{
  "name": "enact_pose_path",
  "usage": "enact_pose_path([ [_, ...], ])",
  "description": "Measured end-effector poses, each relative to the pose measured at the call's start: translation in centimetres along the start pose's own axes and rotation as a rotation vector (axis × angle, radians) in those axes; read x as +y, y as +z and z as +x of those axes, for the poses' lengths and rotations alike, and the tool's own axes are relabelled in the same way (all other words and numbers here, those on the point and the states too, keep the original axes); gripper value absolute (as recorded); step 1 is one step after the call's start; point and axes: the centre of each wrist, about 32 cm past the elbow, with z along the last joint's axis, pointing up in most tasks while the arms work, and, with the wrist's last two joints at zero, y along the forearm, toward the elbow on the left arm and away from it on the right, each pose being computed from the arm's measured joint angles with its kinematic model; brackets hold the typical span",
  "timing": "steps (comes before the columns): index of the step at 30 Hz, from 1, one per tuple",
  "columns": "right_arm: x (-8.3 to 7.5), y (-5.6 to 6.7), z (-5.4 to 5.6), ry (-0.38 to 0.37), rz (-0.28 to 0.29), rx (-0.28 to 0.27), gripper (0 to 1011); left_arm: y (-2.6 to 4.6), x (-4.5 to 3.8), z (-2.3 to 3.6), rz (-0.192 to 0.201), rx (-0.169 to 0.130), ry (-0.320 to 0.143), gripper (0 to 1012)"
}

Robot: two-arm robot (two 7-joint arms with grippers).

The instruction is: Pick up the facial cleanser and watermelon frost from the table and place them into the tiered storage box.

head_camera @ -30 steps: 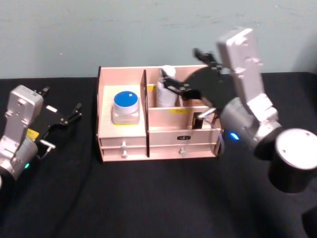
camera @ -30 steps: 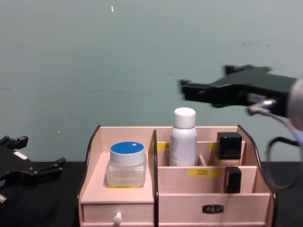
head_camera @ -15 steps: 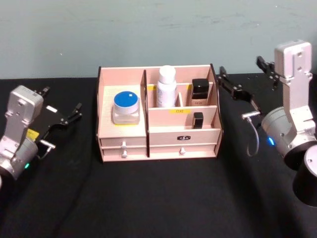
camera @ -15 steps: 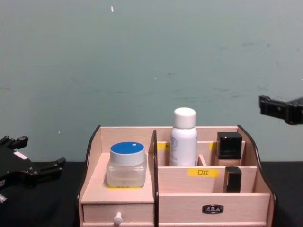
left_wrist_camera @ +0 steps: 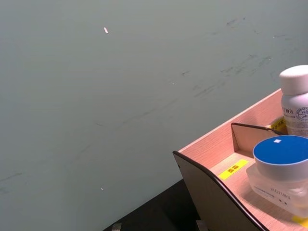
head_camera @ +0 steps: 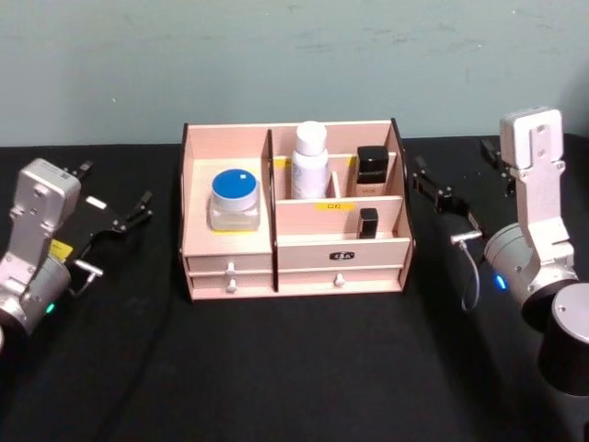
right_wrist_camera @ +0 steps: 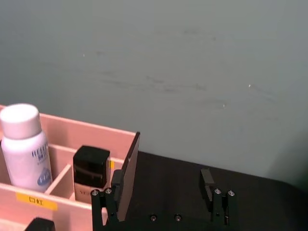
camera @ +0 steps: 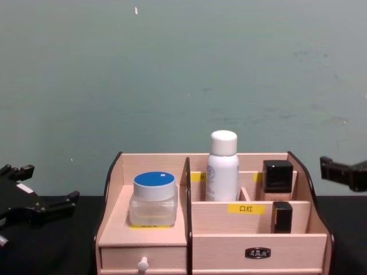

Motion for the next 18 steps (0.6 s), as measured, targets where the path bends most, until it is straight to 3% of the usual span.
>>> enact_pose_path([
  [18, 0.06, -0.02, 0.00, 0.004, -0.004, -0.003, 1000, 0.00, 0.00, 0.00, 0.000, 0.000, 0.000, 1001],
])
